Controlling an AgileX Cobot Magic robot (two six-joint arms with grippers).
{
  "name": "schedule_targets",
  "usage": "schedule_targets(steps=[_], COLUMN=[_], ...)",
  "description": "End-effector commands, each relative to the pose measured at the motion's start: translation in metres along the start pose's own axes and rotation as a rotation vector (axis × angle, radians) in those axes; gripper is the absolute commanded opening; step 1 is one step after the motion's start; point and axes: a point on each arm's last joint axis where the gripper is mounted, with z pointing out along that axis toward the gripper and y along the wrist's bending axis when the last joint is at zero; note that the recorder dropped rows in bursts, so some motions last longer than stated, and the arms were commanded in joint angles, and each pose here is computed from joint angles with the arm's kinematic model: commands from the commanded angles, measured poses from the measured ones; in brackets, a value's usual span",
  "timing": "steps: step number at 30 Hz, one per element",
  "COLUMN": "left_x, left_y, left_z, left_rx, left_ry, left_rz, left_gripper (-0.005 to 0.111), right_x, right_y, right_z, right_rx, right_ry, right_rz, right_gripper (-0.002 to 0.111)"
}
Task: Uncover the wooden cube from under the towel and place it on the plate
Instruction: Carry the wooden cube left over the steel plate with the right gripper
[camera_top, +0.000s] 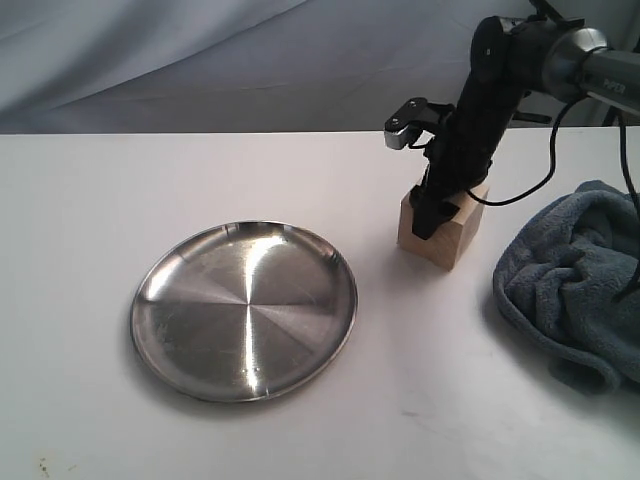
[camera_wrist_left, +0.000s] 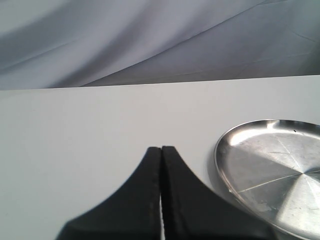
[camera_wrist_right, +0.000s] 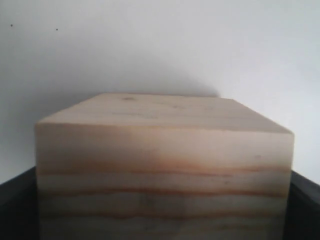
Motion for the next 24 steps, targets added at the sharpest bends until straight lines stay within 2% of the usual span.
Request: schedule_targets(steps=[1,11,24], left_x=[0.000,0.000,0.000], left_y=[0.000,0.000,0.000], left_z=[0.000,0.000,0.000], left_rx=[0.003,0.003,0.003], left_ry=[-0.010,-0.010,-0.010], left_rz=[-0.003,-0.003,-0.003], left_gripper=[0.000,0.000,0.000], right_x=[-0.004,-0.011,-0.039], right_y=[0.000,0.009,0.046], right_z=[-0.026,-0.045,-0.049], right_rx=[0.047,0.052,0.046], right_ry=[-0.052,-0.098,-0.121], right_rz=[0.012,0.005,-0.057], right_gripper=[0.024,0.024,0.024])
